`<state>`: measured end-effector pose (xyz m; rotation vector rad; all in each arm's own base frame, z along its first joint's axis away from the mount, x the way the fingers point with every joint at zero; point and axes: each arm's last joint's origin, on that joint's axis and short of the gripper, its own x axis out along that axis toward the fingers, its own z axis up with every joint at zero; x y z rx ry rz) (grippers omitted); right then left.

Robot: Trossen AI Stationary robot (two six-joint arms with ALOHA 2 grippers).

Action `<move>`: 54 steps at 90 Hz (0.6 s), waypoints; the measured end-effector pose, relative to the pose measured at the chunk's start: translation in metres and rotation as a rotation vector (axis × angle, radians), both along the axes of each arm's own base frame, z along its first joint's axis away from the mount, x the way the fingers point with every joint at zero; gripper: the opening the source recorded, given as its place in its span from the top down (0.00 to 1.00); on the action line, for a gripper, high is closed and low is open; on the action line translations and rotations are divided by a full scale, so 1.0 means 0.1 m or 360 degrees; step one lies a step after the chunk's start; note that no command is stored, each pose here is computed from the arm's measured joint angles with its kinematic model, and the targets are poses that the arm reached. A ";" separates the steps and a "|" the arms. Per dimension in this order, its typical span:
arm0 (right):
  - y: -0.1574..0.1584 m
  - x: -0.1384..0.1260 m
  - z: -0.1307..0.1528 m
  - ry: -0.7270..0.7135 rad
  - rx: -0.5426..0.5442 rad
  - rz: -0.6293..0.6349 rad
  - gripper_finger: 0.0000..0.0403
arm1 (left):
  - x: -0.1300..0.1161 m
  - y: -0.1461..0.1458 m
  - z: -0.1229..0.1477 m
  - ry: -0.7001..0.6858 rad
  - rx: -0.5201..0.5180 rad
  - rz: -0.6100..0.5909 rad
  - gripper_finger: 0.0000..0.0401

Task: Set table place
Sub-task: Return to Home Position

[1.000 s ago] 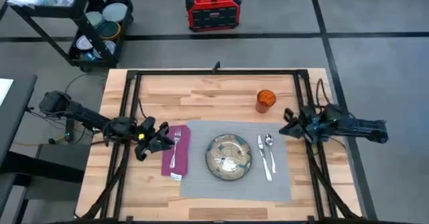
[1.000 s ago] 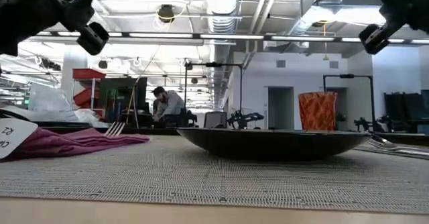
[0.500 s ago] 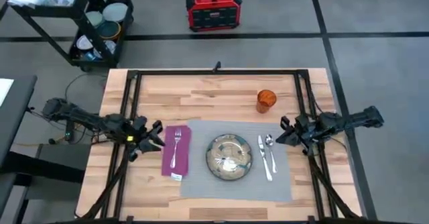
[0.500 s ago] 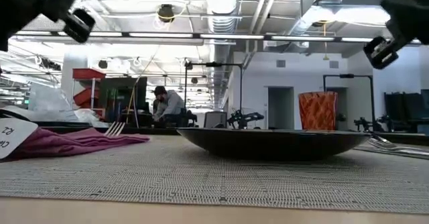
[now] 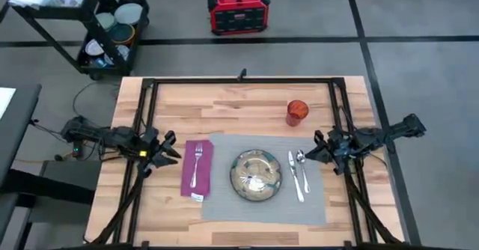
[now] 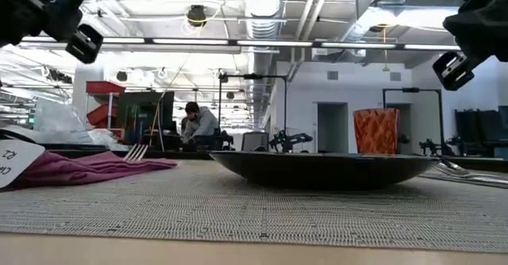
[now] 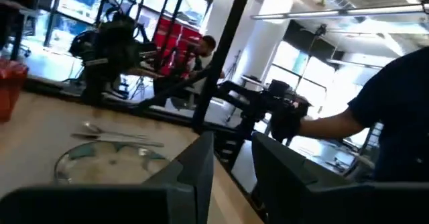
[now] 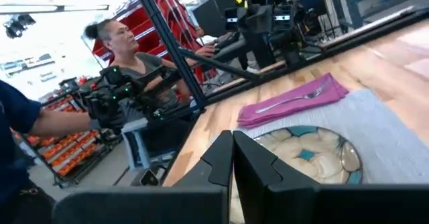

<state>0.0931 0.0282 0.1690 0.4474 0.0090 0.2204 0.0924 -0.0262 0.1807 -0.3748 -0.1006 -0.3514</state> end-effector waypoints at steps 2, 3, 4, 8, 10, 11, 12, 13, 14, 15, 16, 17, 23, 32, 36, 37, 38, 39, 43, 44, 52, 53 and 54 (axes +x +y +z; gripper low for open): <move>0.00 0.00 0.00 -0.0001 -0.0004 0.0000 1.00 | 0.00 0.00 0.00 -0.0005 0.0009 0.0002 0.79; 0.00 0.00 0.00 -0.0003 -0.0009 -0.0001 1.00 | 0.00 0.00 0.00 -0.0005 0.0014 0.0003 0.79; 0.00 0.00 0.00 -0.0003 -0.0014 -0.0001 1.00 | 0.00 0.00 0.00 -0.0001 0.0018 0.0003 0.79; 0.00 0.00 0.00 -0.0005 -0.0023 -0.0007 1.00 | 0.00 0.00 -0.02 0.0028 0.0032 0.0004 0.79; 0.00 0.00 0.00 -0.0005 -0.0024 -0.0008 1.00 | 0.00 0.00 -0.03 0.0042 0.0035 0.0005 0.79; 0.00 0.00 0.00 -0.0005 -0.0021 -0.0010 1.00 | 0.01 0.00 -0.03 0.0048 0.0037 0.0006 0.79; -0.01 0.00 0.00 -0.0003 -0.0014 -0.0011 1.00 | 0.01 0.00 -0.04 0.0054 0.0037 0.0006 0.79; -0.01 0.00 0.00 -0.0001 -0.0004 -0.0012 1.00 | 0.01 0.00 -0.04 0.0060 0.0036 0.0005 0.79; -0.01 0.00 0.00 0.0002 0.0006 -0.0014 1.00 | 0.01 0.00 -0.04 0.0067 0.0032 0.0004 0.79; -0.01 0.00 0.00 0.0004 0.0017 -0.0014 1.00 | 0.01 0.00 -0.05 0.0074 0.0028 0.0004 0.79; -0.01 0.00 0.00 0.0007 0.0029 -0.0012 1.00 | 0.01 0.00 -0.05 0.0080 0.0024 0.0003 0.79; -0.01 0.00 0.00 0.0010 0.0041 -0.0009 1.00 | 0.01 0.00 -0.05 0.0087 0.0019 0.0003 0.79; -0.01 0.00 0.00 0.0022 0.0093 0.0002 1.00 | 0.01 0.00 -0.09 0.0151 0.0015 0.0000 0.79; -0.01 0.00 0.00 0.0028 0.0124 0.0005 1.00 | 0.02 0.00 -0.13 0.0221 0.0020 0.0012 0.79; -0.01 0.00 0.00 0.0029 0.0127 0.0006 1.00 | 0.02 0.00 -0.12 0.0224 0.0020 0.0015 0.79; -0.01 0.00 0.00 0.0029 0.0127 0.0006 1.00 | 0.02 0.00 -0.11 0.0226 0.0021 0.0016 0.79; -0.01 0.00 0.00 0.0029 0.0127 0.0006 1.00 | 0.02 0.00 -0.11 0.0226 0.0021 0.0017 0.79; -0.01 0.00 0.00 0.0030 0.0127 0.0006 1.00 | 0.02 0.00 -0.11 0.0227 0.0020 0.0017 0.79; -0.01 0.00 0.00 0.0030 0.0127 0.0006 1.00 | 0.02 0.00 -0.11 0.0229 0.0021 0.0019 0.79; 0.00 0.00 0.00 0.0030 0.0127 0.0007 1.00 | 0.02 0.00 -0.11 0.0228 0.0020 0.0020 0.79; 0.00 0.00 0.00 0.0030 0.0127 0.0008 1.00 | 0.01 0.00 -0.11 0.0225 0.0019 0.0019 0.79; 0.00 0.00 0.00 0.0030 0.0127 0.0009 1.00 | 0.01 0.00 -0.11 0.0226 0.0019 0.0019 0.79; 0.00 0.00 0.00 0.0030 0.0127 0.0009 1.00 | 0.02 0.00 -0.11 0.0227 0.0019 0.0019 0.79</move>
